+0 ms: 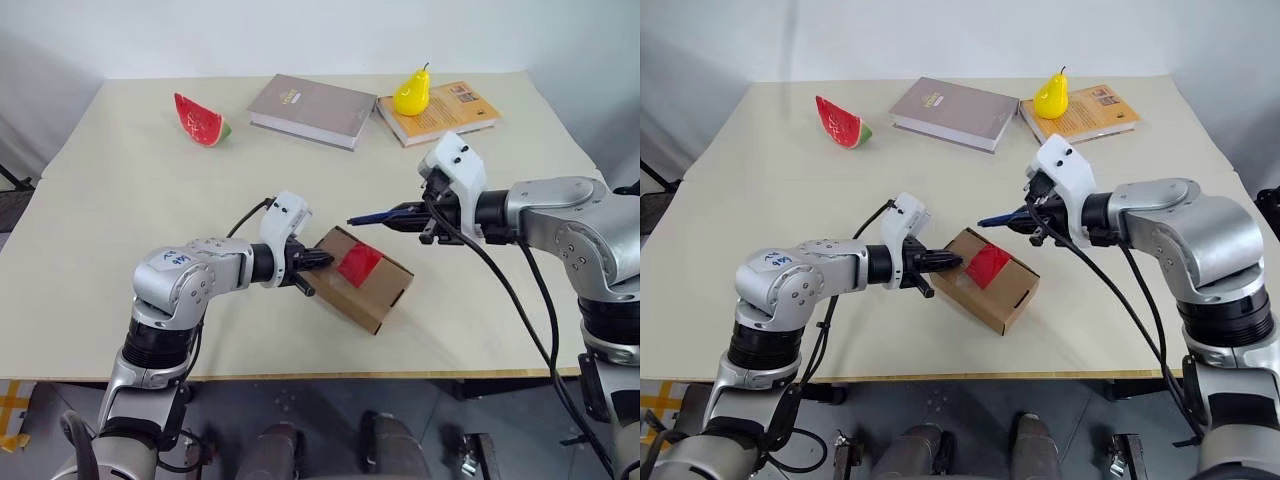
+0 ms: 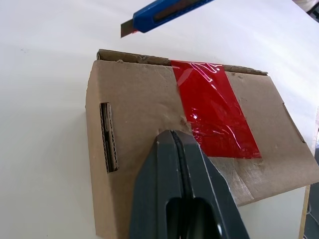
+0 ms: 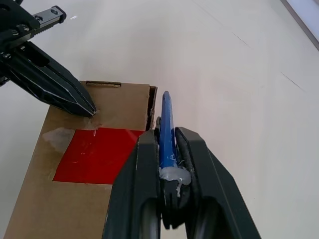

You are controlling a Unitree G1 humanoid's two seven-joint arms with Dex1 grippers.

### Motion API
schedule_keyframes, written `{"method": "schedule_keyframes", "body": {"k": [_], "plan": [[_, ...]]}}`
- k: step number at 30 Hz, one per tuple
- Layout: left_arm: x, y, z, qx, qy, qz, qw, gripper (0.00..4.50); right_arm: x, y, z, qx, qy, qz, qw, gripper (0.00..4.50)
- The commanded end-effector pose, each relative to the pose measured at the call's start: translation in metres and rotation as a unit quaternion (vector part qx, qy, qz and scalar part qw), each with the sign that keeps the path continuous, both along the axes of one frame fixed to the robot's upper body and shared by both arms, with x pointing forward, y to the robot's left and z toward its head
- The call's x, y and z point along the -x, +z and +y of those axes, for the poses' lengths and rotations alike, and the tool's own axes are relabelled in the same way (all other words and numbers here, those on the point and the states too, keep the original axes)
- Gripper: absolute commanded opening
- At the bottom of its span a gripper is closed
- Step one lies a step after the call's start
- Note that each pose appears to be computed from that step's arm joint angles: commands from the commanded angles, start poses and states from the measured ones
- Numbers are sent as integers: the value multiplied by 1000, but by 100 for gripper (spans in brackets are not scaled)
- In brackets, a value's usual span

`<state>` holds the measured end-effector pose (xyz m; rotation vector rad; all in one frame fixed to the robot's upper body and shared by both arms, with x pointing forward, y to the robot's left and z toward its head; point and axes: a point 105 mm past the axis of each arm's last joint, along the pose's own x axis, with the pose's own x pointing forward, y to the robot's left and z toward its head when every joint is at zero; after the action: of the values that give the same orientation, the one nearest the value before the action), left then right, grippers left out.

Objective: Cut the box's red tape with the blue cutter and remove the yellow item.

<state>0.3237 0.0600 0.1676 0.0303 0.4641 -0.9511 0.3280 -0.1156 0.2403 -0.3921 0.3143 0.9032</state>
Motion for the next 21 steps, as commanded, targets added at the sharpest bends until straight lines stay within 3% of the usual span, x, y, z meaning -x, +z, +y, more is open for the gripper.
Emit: {"method": "schedule_keyframes", "body": {"k": [1,9,21], "plan": [[-2,-15,6,-23,17,20,999,0,8,9,1,-2,14,-20,1000,16],[-1,-15,6,-22,17,22,999,0,9,19,3,-22,19,-34,999,16],[-1,-16,7,-24,18,22,999,0,13,-1,-4,4,18,-7,1000,16]]}}
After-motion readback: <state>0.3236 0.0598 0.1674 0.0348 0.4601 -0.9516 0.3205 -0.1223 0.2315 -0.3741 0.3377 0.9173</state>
